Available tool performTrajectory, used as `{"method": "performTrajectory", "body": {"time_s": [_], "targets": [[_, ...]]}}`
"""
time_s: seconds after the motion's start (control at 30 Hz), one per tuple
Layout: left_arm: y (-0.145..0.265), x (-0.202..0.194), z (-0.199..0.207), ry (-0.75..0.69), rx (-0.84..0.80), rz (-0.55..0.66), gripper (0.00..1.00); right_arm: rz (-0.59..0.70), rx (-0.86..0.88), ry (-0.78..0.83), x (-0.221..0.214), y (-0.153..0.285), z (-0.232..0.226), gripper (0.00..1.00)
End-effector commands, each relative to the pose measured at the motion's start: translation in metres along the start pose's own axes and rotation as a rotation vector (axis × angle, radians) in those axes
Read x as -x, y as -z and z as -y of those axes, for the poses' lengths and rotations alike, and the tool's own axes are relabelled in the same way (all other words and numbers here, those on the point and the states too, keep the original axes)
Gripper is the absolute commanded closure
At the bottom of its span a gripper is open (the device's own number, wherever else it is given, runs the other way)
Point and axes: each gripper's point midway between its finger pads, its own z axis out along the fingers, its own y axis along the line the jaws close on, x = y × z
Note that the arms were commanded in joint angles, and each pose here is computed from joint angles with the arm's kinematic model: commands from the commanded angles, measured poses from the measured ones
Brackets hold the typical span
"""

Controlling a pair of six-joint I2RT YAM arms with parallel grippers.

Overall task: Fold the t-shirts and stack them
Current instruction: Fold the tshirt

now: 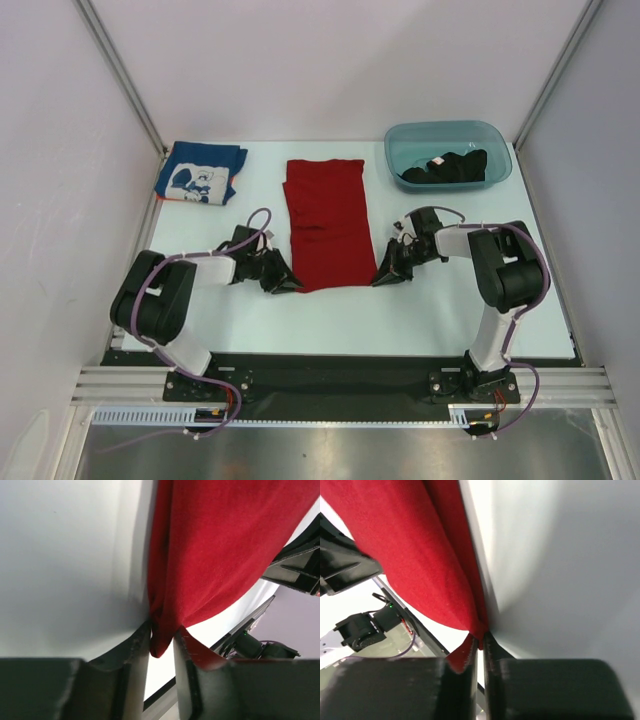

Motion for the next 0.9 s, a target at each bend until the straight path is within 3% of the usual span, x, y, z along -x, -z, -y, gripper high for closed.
{"method": "performTrajectory", "body": {"time_s": [0.0,0.03,0.1,0.37,0.7,0.87], "targets": [[-0.009,-0.005,-0.056,0.011,0.219,0.004,0.79,0.025,-0.071,0.011,0.006,-0.011,0.023,0.95],[-0.009,-0.005,-0.057,0.009,0.225,0.002,0.86,0.032,-0.065,0.022,0.010,-0.010,0.020,1.00],[-0.009,-0.003,-0.060,-0.004,0.242,0.010,1.00,0.039,-0.065,0.033,0.012,-0.007,0.016,1.00],[0.009,-0.019,-0.069,-0.023,0.308,-0.006,1.00,0.001,-0.132,0.059,-0.022,0.013,0.009,1.00],[0.042,-0.075,-0.081,0.009,0.360,0.003,1.00,-0.041,-0.169,0.063,-0.099,0.026,0.009,1.00],[0.052,-0.106,-0.067,-0.042,0.361,-0.011,1.00,-0.060,-0.184,0.080,-0.130,0.037,0.004,1.00]]}}
